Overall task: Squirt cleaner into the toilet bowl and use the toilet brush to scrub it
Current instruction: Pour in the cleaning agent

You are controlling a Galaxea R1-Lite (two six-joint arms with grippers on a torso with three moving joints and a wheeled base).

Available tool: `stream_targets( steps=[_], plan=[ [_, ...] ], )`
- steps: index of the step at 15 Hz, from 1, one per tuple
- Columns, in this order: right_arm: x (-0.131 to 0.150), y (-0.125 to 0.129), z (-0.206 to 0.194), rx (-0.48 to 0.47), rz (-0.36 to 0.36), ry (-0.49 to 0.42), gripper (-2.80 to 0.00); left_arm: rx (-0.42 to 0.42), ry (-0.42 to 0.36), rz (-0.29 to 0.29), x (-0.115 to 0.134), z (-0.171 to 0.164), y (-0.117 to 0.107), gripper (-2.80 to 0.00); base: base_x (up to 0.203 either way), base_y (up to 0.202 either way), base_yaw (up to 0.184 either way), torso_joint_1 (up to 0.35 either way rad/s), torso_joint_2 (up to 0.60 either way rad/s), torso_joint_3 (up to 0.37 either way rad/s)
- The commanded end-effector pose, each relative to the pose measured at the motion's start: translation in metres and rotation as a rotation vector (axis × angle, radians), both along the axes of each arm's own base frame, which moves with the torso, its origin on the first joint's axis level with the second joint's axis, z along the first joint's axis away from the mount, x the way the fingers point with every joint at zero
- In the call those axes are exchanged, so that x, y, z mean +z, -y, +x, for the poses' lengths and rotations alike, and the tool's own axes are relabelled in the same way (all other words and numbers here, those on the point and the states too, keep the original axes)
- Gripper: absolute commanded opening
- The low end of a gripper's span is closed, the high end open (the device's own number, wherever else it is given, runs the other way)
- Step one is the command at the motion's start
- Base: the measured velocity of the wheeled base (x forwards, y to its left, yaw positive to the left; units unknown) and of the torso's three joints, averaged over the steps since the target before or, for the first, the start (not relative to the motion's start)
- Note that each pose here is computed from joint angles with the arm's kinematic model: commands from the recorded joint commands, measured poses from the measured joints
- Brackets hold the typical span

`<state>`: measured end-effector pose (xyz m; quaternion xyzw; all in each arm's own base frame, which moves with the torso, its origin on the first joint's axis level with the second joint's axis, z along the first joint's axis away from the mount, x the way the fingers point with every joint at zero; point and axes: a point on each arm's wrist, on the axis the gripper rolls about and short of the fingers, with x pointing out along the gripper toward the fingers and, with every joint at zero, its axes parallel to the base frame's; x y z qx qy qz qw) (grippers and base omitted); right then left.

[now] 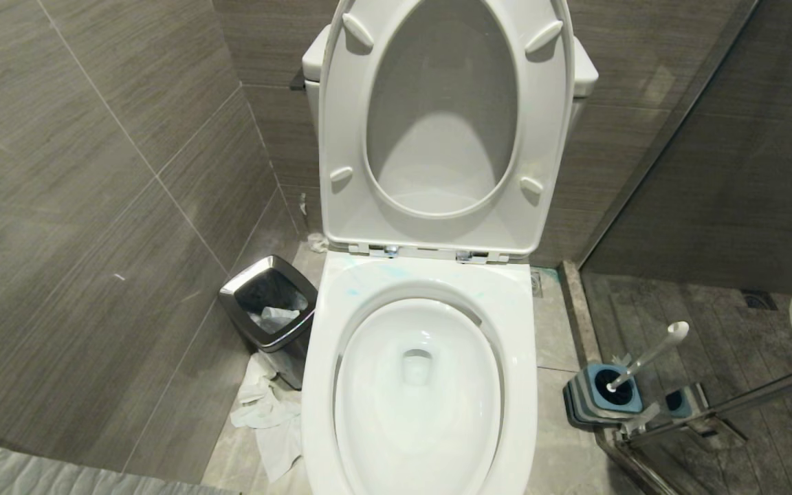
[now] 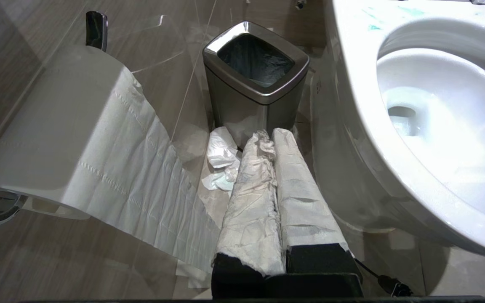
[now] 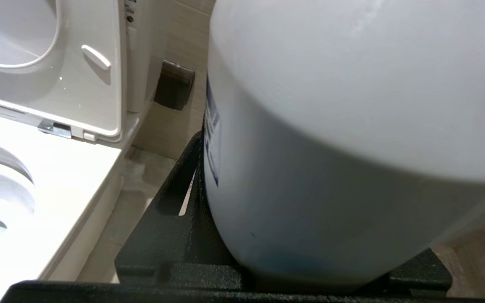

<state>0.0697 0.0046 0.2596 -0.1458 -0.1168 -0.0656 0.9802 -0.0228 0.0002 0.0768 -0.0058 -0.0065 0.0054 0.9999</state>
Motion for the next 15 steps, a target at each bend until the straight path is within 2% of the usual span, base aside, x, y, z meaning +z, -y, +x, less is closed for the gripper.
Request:
stream_targets(
  steps=[1, 3, 6, 8, 10, 13, 15],
  plan=[
    [0.004, -0.005, 0.019, 0.023, -0.008, -0.040, -2.80, 0.001, -0.007, -0.001, -0.002, 0.001, 0.000, -2.80, 0.000, 0.000, 0.000, 0.000, 0.00, 0.000],
    [0.014, -0.016, 0.040, 0.026, 0.002, -0.033, -2.80, 0.000, -0.007, -0.001, -0.002, 0.001, 0.000, -2.80, 0.000, 0.000, 0.000, 0.000, 0.00, 0.000],
    [0.020, -0.050, 0.054, 0.069, 0.028, -0.053, -2.80, 0.001, -0.007, -0.001, -0.002, 0.001, 0.000, -2.80, 0.000, 0.000, 0.000, 0.000, 0.00, 0.000],
    [0.012, -0.069, 0.072, 0.046, -0.027, -0.118, -2.80, 0.000, -0.007, -0.001, -0.002, 0.001, 0.000, -2.80, 0.000, 0.000, 0.000, 0.000, 0.00, 0.000],
    [0.014, -0.084, 0.077, 0.073, -0.113, -0.132, -2.80, 0.001, -0.007, -0.001, -0.002, 0.001, 0.000, -2.80, 0.000, 0.000, 0.000, 0.000, 0.00, 0.000],
    [0.021, -0.119, 0.090, 0.104, -0.246, -0.156, -2.80, 0.001, -0.007, -0.001, -0.002, 0.001, 0.000, -2.80, 0.000, 0.000, 0.000, 0.000, 0.00, 0.000],
    [0.022, -0.149, 0.093, 0.096, -0.291, -0.177, -2.80, 0.001, -0.007, -0.001, -0.002, 0.001, 0.000, -2.80, 0.000, 0.000, 0.000, 0.000, 0.00, 0.000]
  ],
)
